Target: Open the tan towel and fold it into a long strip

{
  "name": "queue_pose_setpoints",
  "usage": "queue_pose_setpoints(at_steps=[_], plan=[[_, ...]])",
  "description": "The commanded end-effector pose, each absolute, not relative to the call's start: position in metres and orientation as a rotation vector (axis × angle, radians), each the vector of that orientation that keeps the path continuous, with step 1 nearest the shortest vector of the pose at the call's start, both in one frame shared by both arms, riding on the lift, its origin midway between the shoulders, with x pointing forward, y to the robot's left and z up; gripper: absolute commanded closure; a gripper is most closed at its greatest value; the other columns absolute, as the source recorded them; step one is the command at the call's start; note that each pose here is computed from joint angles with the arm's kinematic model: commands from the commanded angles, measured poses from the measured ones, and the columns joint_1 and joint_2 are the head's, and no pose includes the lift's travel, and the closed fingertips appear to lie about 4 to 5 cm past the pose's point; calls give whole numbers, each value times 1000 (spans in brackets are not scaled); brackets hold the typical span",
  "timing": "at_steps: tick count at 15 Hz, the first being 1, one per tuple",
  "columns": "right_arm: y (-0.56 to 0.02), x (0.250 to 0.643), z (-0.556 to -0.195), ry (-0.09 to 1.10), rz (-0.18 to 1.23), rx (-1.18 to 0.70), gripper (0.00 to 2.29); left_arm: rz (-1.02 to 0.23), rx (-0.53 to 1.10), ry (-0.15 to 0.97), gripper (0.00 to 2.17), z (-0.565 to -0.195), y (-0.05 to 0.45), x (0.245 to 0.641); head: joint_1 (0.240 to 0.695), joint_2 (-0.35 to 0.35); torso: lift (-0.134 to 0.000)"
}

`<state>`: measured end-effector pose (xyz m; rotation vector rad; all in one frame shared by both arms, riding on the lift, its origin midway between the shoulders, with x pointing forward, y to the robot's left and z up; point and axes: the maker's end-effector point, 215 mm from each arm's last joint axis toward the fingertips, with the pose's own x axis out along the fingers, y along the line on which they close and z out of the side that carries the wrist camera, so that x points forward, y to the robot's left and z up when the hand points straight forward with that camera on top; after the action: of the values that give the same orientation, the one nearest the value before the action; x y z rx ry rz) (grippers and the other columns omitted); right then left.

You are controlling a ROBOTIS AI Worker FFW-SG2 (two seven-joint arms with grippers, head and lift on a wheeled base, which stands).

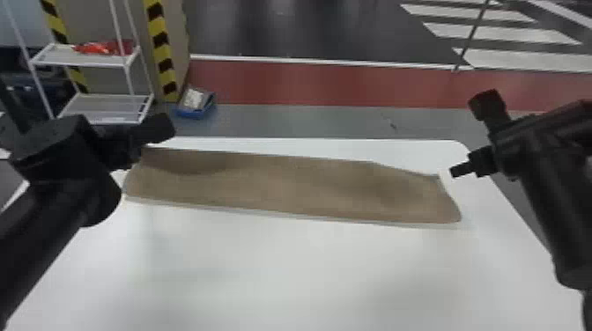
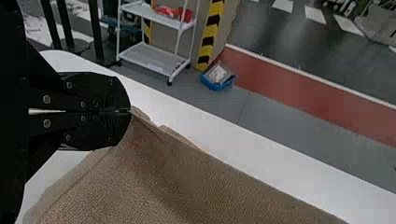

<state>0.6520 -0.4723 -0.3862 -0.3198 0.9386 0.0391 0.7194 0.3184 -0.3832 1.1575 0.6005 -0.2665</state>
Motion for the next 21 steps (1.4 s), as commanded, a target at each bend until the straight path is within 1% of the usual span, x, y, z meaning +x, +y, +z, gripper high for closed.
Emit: queue_pose_setpoints(at_steps=[1, 2, 3, 5, 7, 9, 11, 13, 16, 18, 19, 21], plan=[[-470, 649, -393, 944, 39, -309, 53, -298, 1153, 543, 529, -394, 302, 716, 649, -119, -125], [-469, 648, -395, 944, 41, -291, 53, -309, 1136, 551, 245, -398, 301, 713, 651, -122, -125], [-469, 647, -397, 944, 42, -292, 63, -312, 1134, 561, 215, -401, 301, 711, 655, -127, -125], [-468, 638, -406, 953, 41, -282, 70, -304, 1128, 555, 43, -400, 303, 708, 666, -132, -125], [-469, 632, -406, 937, 34, -254, 73, -270, 1044, 548, 19, -389, 315, 701, 673, -132, -125], [-468, 630, -407, 927, 37, -216, 83, -261, 932, 531, 12, -388, 322, 694, 678, -126, -125], [-472, 621, -413, 920, 29, -190, 97, -269, 710, 535, 80, -381, 322, 687, 680, -122, -125], [-480, 606, -411, 901, 0, -144, 110, -233, 525, 532, 144, -365, 326, 678, 685, -124, -125], [-487, 576, -399, 858, -32, -32, 113, -240, 349, 488, 178, -345, 311, 677, 685, -131, -125], [-495, 548, -394, 846, -56, -18, 117, -247, 281, 454, 178, -329, 290, 692, 683, -142, -125], [-492, 540, -393, 841, -51, -18, 117, -243, 278, 473, 178, -337, 284, 697, 682, -149, -125], [-489, 523, -387, 825, -47, -11, 117, -192, 328, 525, 211, -361, 286, 709, 677, -167, -125]])
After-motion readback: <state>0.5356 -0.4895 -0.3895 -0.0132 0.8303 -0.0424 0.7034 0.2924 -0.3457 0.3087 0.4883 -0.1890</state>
